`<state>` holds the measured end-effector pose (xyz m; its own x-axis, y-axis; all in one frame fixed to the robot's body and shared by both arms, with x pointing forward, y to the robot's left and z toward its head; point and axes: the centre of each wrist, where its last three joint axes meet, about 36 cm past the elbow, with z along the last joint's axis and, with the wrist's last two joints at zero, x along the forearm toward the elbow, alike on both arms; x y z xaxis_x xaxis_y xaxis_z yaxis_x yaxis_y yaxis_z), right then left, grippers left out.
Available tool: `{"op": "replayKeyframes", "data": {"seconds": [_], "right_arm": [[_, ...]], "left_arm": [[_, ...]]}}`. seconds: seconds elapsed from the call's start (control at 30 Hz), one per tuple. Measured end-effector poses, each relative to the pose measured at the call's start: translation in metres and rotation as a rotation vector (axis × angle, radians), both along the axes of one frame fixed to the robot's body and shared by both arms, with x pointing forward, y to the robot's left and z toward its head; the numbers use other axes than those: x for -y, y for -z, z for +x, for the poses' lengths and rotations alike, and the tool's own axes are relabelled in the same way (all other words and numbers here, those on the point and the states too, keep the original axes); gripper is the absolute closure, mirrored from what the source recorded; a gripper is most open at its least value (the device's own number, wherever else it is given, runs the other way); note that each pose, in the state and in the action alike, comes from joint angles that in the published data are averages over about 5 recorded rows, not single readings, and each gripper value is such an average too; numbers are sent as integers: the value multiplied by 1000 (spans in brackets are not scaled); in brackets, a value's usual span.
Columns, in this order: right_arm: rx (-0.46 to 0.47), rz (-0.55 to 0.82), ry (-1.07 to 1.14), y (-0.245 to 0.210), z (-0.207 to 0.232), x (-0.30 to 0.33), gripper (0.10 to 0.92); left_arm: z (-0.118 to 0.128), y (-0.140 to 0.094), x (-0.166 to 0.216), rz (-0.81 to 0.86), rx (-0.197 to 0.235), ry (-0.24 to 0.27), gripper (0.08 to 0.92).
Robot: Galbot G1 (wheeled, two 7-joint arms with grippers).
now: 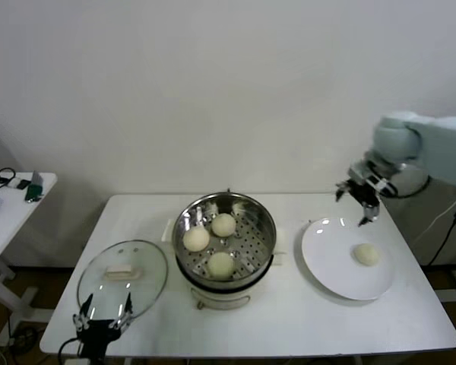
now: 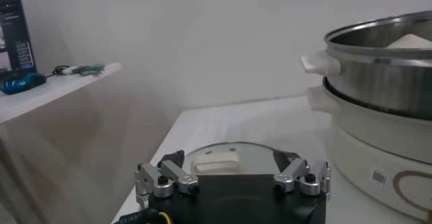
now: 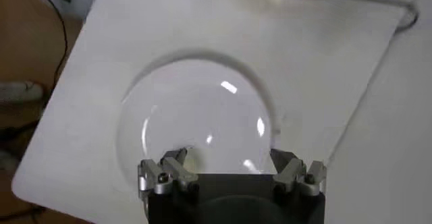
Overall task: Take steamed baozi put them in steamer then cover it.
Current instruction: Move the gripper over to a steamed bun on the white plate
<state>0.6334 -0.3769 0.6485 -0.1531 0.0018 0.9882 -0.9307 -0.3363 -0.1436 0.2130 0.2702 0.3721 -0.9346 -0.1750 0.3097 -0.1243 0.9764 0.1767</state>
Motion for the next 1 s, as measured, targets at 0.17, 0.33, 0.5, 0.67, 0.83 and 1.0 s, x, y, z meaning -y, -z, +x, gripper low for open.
{"op": "replayKeyframes", "data": {"seconds": [0.17, 0.33, 0.5, 0.67, 0.83, 1.0], "right_arm": [[-2, -2, 114, 43, -1, 38, 200], [-3, -9, 189, 80, 2, 61, 200], [-13, -17, 239, 111, 6, 74, 200], [-27, -16, 272, 138, 11, 79, 200], [-37, -12, 295, 160, 16, 80, 200], [-44, -10, 310, 174, 20, 78, 222]], "left_arm": [[-4, 1, -1, 5, -4, -3, 177], [-7, 3, -1, 7, -10, -10, 177], [-10, 4, 0, 7, -16, -15, 177], [-11, 5, -1, 11, -21, -17, 177], [-12, 6, -1, 13, -25, -18, 177], [-11, 7, -1, 13, -27, -17, 177]]}}
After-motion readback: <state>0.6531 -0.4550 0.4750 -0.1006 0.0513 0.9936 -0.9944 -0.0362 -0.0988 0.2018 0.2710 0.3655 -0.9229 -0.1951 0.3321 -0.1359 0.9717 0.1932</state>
